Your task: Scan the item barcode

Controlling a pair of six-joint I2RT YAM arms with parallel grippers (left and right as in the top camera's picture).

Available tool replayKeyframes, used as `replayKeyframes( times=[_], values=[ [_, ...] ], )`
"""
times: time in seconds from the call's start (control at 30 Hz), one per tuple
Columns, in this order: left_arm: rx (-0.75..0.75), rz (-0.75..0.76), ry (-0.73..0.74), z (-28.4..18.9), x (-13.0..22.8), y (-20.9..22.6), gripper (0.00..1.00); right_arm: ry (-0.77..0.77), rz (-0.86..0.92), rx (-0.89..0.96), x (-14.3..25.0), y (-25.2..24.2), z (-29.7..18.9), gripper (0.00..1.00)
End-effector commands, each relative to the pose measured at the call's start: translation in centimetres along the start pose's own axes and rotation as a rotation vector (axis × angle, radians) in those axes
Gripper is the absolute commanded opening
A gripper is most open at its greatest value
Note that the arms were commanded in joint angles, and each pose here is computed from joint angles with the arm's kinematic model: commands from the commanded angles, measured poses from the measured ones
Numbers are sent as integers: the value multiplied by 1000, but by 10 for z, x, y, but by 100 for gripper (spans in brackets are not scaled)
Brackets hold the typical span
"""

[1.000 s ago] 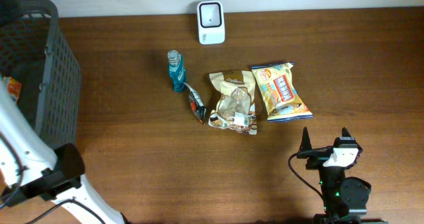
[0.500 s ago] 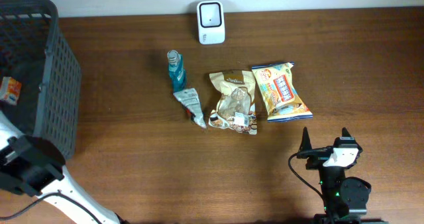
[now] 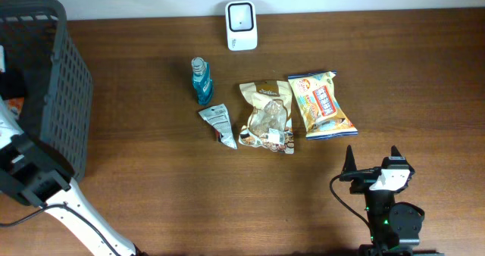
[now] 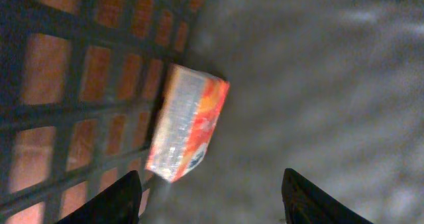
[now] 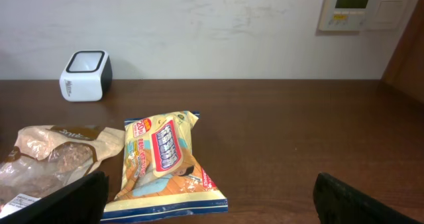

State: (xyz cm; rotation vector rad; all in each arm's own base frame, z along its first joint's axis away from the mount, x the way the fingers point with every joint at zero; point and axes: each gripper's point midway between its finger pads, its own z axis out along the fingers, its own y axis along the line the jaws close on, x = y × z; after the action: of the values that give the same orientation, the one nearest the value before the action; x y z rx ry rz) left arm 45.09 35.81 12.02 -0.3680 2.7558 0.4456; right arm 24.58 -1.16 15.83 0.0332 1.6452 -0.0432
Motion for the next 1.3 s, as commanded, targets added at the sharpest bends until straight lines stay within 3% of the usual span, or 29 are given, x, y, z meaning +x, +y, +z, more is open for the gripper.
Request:
replayKeyframes(
  times=[0.0, 0.2, 0.5, 0.63, 0.7, 0.83, 1.27],
  values=[
    [-14, 79, 27, 21, 6, 2, 64, 6, -3, 3, 3, 0, 0, 99],
    [-48, 105, 19, 25, 2, 8, 53, 6, -3, 3, 3, 0, 0, 98],
    [-50, 151, 6, 19, -10, -17, 54, 6, -3, 3, 3, 0, 0, 99],
    [-181, 178, 45, 11, -15, -17, 57, 6, -3, 3, 3, 0, 0, 98],
    [-265, 128, 65, 6, -14, -11, 63, 6, -3, 3, 3, 0, 0, 98],
    [-369, 83, 90, -1, -12, -2, 64, 6, -3, 3, 3, 0, 0, 98],
    [-316, 167, 128, 30, -3, -16, 56, 6, -3, 3, 3, 0, 0, 98]
  ],
)
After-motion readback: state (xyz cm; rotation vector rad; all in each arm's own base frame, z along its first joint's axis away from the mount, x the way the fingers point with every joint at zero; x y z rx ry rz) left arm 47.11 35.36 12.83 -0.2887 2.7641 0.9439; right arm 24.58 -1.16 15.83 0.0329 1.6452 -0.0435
